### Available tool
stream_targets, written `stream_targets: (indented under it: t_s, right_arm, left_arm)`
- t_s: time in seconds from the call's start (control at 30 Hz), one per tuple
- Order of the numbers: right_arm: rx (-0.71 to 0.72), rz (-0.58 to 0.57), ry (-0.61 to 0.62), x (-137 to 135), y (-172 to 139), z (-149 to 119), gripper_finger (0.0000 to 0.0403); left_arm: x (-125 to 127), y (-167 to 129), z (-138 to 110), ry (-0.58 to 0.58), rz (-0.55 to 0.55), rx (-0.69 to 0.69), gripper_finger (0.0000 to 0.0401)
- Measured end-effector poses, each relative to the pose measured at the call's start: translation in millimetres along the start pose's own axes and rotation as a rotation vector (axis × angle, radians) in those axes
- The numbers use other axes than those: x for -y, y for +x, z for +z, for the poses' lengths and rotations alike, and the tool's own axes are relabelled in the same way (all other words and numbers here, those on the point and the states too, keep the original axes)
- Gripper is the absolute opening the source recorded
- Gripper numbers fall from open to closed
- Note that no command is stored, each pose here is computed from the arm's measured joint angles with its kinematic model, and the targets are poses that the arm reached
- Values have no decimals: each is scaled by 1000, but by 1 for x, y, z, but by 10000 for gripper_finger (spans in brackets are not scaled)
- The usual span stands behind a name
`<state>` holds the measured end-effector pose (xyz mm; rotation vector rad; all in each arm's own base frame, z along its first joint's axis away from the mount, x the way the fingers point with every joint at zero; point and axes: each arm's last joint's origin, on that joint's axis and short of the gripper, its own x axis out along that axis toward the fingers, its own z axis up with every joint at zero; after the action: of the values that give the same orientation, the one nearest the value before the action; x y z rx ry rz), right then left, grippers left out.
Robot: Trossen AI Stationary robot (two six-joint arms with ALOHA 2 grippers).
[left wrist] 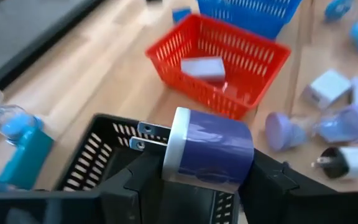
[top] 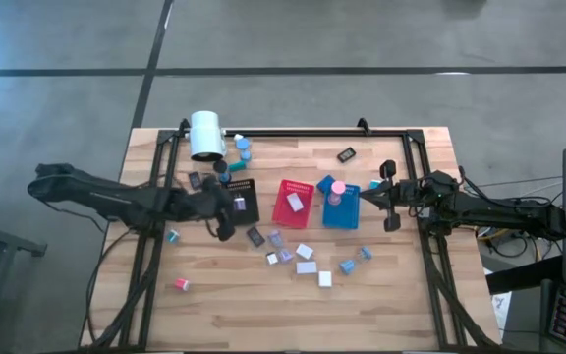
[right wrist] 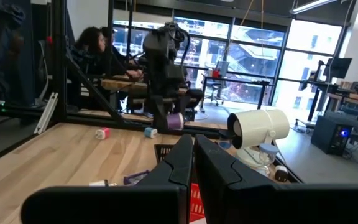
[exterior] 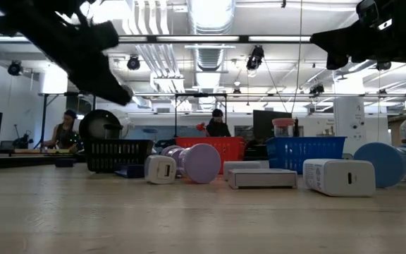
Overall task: Pick & Place Office items
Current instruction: Put the violet charger adapter into the black bin
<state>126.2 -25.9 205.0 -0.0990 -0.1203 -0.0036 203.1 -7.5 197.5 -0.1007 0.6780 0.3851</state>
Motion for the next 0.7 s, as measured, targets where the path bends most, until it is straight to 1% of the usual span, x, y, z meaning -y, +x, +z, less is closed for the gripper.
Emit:
stream_targets:
  t_s: [0.2,0.4,0.57,0.7]
  right_arm:
    - [1,0,7,0,0,0,13]
    - [1,0,6,0,0,0,13]
    - [1,-1,4,0,0,0,13]
    - [1,-1,4,0,0,0,13]
  left_arm:
    - [-3,32,0,-2,37,-141,167]
    - [-14,57,-3,-37,54,-249,167]
    - [-24,72,-10,-67,34,-334,167]
    - [-27,78,-11,-65,32,-360,167]
